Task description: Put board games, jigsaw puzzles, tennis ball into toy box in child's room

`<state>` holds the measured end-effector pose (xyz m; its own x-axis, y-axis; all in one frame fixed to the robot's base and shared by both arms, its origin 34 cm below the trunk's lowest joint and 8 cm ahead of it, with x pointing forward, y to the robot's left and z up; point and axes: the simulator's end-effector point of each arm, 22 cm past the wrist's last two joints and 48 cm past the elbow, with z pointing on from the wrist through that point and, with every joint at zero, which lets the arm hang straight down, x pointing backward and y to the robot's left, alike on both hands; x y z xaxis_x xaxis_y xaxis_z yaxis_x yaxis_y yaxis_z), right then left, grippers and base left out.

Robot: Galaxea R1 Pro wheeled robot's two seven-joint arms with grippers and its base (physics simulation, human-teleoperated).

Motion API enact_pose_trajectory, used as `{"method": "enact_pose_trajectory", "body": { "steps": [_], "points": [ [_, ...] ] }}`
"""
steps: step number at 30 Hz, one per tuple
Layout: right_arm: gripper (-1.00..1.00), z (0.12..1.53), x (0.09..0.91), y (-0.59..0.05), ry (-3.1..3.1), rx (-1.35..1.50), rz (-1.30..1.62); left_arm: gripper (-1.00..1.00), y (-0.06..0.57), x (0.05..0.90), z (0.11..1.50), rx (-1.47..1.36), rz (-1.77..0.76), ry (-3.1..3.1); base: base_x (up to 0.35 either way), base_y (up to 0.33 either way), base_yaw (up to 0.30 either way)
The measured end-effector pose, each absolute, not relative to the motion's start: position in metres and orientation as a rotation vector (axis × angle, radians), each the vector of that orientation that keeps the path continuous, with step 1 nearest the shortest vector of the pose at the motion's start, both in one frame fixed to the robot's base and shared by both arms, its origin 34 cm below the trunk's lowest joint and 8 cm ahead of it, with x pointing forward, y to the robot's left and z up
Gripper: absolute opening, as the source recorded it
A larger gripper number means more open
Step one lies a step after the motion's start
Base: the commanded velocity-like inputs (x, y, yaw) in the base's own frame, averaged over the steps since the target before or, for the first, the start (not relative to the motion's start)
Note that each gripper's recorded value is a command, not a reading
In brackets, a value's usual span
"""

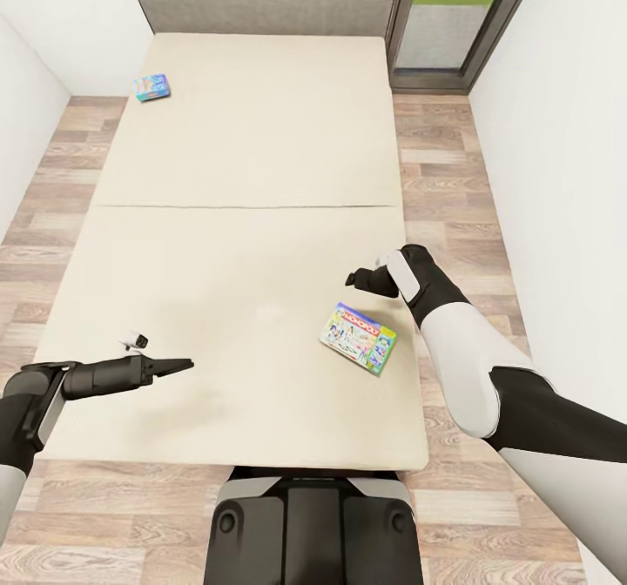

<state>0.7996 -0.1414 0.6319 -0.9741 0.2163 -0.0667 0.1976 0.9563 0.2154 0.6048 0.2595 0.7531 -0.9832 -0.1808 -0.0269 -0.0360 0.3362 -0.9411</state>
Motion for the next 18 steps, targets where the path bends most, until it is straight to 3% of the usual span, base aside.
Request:
{"method": "enact_pose_trajectory", "body": {
  "steps": [18],
  "points": [
    [1.0, 0.6305, 0.7987, -0.1466, 3.023, 0.327, 0.279, 1.0, 0.2599, 0.6051, 0.7531, -0.198, -1.727, 2.464, 0.0, 0.0, 0.0]
  ]
}}
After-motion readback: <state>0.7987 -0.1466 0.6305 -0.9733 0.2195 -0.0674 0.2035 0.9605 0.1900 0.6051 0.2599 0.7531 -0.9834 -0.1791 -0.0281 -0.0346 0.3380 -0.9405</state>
